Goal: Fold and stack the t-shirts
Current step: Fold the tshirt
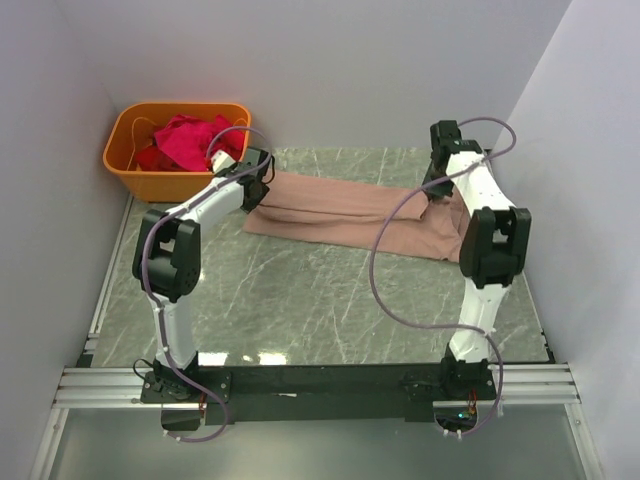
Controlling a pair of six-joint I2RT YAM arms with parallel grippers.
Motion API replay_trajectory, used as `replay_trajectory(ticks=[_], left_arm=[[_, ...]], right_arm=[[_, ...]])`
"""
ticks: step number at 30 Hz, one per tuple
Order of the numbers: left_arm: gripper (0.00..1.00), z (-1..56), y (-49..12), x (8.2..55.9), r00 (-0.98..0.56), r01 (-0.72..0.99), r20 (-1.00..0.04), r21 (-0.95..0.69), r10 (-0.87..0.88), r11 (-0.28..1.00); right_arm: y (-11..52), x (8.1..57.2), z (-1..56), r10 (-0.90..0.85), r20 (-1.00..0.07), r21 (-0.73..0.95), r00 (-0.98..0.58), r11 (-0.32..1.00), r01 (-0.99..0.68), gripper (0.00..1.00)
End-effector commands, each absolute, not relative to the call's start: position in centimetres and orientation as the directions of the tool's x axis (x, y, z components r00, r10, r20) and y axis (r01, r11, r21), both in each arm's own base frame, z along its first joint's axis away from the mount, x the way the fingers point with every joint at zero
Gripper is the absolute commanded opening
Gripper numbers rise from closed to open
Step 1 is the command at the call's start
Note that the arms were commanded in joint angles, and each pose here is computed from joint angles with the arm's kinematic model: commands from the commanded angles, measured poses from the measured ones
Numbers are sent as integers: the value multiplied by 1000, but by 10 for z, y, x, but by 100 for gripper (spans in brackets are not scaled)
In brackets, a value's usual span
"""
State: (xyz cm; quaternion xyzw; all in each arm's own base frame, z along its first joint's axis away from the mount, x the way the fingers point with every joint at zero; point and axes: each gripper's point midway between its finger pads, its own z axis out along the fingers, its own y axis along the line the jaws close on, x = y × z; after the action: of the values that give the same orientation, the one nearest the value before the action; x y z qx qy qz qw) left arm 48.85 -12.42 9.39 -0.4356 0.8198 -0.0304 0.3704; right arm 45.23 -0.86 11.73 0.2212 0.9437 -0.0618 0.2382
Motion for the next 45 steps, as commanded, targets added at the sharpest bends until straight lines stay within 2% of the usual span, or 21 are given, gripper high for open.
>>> replay_trajectory(ticks=[1,2,3,5,6,8,16,18,23,29,33,35,38,42,45], left_arm=[[49,129,-134,496,-321,-635,-617,-423,-718,647],[57,141,-136,494,-309,-620,-628,-436,-714,652],[72,146,-137,491,-308,-612,-638,-435,-706,660],[84,160,-147,484,-326,-572,-647,-446,-689,689],[92,163,-153,482,-337,-553,-640,-459,-690,695],[99,169,-162,472,-355,-523,-642,-466,-679,714],[99,156,-188,448,-453,-464,-634,-433,-627,773],[99,148,-192,448,-473,-461,-628,-422,-618,781],[99,126,-200,456,-505,-441,-632,-396,-587,806],[100,108,-198,475,-522,-446,-629,-374,-576,813],[99,108,-194,485,-512,-448,-619,-400,-596,800],[99,109,-189,487,-506,-452,-624,-396,-595,799],[100,112,-181,487,-506,-461,-643,-361,-574,810],[99,121,-180,488,-496,-449,-660,-361,-565,817],[100,126,-189,489,-517,-395,-658,-384,-547,835]], right_arm=[[-14,485,123,384,-501,7,-775,898,440,7],[-12,490,123,388,-494,11,-778,898,440,18],[-11,500,130,388,-512,30,-766,900,436,38],[-9,505,122,390,-489,29,-780,901,433,49],[-8,507,125,392,-491,32,-778,901,434,54],[-7,503,128,402,-488,39,-775,897,441,56],[14,438,125,442,-467,166,-766,895,415,61],[22,415,112,448,-432,189,-783,893,408,67],[27,406,88,430,-407,179,-806,903,391,68],[72,446,80,347,-412,269,-843,930,251,69],[101,500,79,339,-419,324,-842,922,210,69],[111,534,87,345,-457,353,-820,916,188,69],[126,555,102,341,-463,389,-818,907,158,69],[125,561,121,341,-501,395,-795,908,140,69],[113,541,130,333,-524,356,-784,922,153,69]])
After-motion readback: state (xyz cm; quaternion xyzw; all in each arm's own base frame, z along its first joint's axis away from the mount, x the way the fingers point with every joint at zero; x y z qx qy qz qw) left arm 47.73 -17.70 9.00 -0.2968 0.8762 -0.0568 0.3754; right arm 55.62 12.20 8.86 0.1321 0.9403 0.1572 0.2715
